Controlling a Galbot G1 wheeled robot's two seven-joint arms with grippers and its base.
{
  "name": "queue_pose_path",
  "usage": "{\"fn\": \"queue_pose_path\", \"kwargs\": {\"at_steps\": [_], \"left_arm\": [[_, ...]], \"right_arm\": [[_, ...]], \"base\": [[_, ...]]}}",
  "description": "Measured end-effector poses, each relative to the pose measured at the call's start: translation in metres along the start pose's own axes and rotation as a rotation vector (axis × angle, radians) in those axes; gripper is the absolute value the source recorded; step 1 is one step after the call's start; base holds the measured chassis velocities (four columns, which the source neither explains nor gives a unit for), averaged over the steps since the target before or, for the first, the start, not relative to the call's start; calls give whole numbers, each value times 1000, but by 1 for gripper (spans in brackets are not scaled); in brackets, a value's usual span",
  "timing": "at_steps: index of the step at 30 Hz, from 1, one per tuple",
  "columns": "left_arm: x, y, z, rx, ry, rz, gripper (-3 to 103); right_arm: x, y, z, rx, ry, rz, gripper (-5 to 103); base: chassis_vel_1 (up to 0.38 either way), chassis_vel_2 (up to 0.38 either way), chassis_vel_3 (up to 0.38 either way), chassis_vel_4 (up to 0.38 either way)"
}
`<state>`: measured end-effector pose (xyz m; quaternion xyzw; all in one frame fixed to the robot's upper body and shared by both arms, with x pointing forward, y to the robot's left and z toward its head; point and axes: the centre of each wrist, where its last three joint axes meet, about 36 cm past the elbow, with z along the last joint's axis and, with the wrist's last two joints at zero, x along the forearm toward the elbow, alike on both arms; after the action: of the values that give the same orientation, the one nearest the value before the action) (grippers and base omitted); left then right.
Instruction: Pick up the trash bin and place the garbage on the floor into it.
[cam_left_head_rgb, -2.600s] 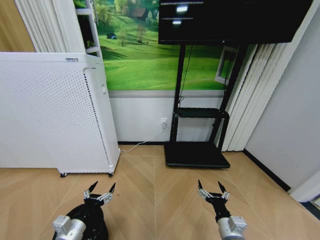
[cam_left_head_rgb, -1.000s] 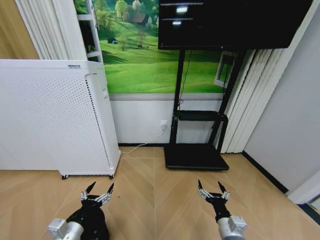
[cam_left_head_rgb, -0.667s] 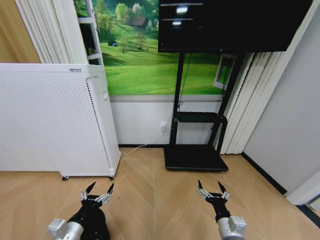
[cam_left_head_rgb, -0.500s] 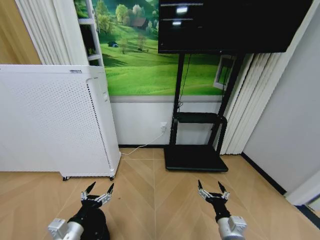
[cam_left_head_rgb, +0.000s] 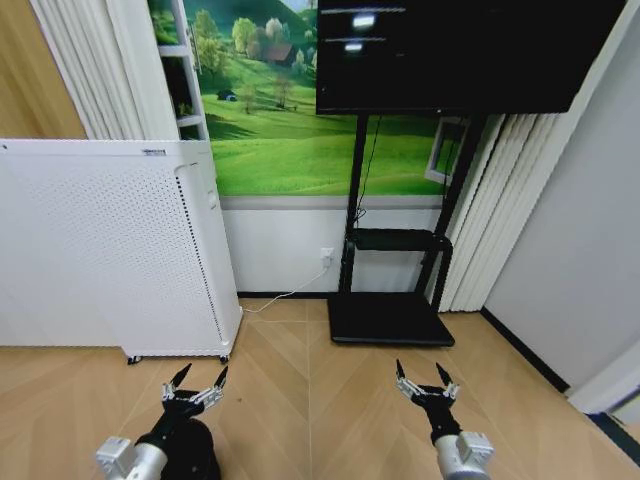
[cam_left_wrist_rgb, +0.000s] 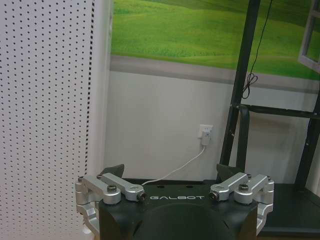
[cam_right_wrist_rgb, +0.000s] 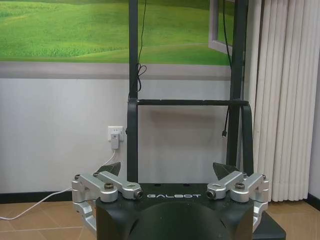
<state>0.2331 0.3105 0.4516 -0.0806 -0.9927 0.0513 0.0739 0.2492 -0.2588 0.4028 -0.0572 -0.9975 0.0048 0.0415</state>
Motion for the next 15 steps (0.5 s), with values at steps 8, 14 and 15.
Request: {"fn": "queue_pose_path", "kwargs": {"at_steps": [8, 14, 15], "left_arm": [[0, 0, 0, 0, 0, 0, 100], [0, 0, 0, 0, 0, 0, 100], [0, 0, 0, 0, 0, 0, 100]], "right_arm": [[0, 0, 0, 0, 0, 0, 100], [0, 0, 0, 0, 0, 0, 100], [0, 0, 0, 0, 0, 0, 100]], "base": [[0, 0, 0, 0], [0, 0, 0, 0], [0, 0, 0, 0]]}}
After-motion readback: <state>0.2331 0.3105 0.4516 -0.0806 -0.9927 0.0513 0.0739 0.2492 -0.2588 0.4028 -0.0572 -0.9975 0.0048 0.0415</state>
